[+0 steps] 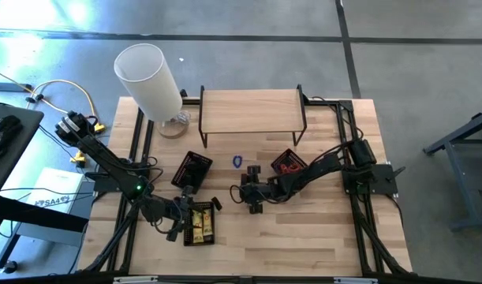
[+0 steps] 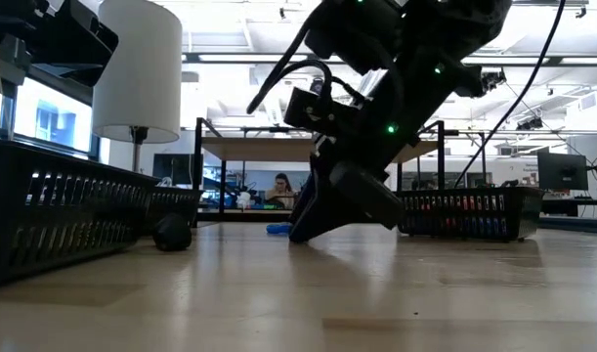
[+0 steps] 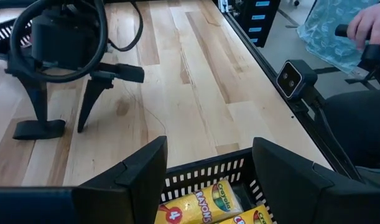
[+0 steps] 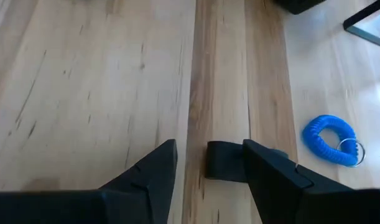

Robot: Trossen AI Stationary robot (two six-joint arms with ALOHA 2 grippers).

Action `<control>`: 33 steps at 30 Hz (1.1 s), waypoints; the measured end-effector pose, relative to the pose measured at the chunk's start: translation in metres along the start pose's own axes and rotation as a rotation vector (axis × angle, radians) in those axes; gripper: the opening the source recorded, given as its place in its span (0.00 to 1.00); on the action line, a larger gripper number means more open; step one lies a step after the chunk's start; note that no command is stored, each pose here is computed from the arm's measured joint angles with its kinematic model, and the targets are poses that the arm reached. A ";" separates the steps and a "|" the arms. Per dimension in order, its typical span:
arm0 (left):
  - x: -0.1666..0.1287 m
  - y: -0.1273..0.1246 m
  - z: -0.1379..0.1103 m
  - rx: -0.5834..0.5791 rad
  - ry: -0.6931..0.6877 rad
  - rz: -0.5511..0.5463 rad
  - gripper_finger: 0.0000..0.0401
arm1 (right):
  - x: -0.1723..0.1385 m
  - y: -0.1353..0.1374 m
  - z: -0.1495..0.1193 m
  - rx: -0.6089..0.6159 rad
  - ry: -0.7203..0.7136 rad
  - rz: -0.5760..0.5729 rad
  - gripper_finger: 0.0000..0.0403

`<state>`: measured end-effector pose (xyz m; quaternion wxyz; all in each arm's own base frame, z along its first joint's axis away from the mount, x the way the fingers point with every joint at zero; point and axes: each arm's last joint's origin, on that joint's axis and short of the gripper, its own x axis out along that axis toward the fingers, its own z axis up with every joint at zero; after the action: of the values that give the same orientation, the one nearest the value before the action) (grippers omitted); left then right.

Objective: Pick & Place Office Desk Supplies
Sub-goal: Put the top black rubber band into the top left black bin

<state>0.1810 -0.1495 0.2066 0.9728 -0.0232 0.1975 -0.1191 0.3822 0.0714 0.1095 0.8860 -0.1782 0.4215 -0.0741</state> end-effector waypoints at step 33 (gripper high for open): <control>0.000 0.000 0.000 0.000 0.003 0.001 0.57 | -0.027 0.006 0.030 0.074 -0.071 -0.159 0.01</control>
<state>0.1809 -0.1493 0.2061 0.9725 -0.0229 0.1991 -0.1187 0.3885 0.0920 0.1444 0.8978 -0.1806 0.3713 -0.1534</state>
